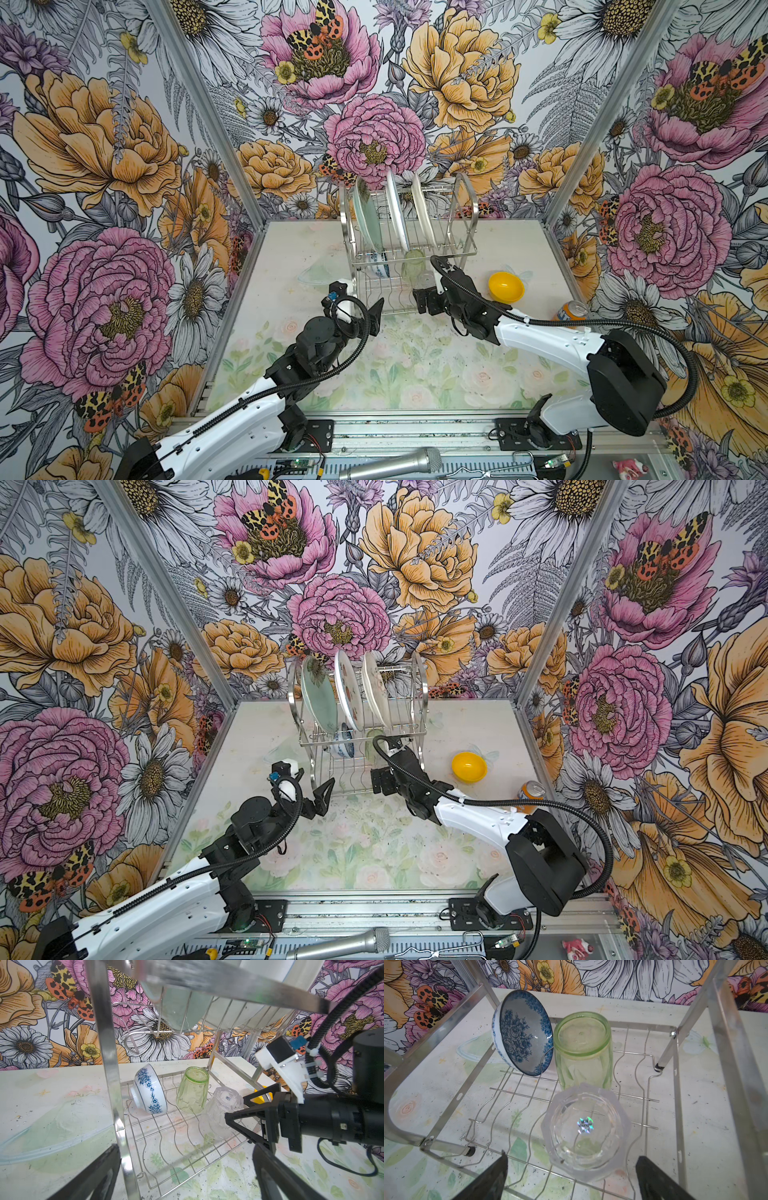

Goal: Unload the mixed dishes from the dish rack
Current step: 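Move the right gripper over the clear glass in the rack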

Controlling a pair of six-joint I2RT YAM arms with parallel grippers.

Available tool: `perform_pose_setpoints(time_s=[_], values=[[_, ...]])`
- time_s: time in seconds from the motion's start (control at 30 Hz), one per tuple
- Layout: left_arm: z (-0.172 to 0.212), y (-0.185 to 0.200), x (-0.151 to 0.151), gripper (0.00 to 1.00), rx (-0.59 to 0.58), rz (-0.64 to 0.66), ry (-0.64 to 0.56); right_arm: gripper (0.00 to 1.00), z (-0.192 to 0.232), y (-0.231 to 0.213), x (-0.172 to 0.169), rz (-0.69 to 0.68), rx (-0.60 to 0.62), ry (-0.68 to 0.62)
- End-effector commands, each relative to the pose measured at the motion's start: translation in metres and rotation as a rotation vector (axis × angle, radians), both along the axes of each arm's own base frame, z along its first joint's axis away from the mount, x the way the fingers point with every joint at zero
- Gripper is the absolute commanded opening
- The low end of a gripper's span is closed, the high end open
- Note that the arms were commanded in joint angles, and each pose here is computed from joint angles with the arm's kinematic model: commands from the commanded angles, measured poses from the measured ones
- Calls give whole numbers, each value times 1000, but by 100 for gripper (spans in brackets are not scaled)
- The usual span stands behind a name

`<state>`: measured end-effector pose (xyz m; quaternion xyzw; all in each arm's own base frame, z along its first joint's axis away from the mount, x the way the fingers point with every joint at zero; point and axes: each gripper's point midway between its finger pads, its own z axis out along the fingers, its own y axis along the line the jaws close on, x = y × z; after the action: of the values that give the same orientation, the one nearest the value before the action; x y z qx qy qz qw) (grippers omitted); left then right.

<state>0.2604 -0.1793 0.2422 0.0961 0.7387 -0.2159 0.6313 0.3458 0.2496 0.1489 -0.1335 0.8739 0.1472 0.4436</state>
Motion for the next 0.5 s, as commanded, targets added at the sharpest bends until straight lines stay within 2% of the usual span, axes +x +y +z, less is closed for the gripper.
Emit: perform_pose_setpoints(time_s=[0.0, 0.47], values=[[13, 4, 4, 99, -4, 27, -37, 98, 11, -1, 17, -68, 15, -43], [6, 7, 3, 99, 1, 32, -33, 96, 0, 0, 40, -150, 37, -71]])
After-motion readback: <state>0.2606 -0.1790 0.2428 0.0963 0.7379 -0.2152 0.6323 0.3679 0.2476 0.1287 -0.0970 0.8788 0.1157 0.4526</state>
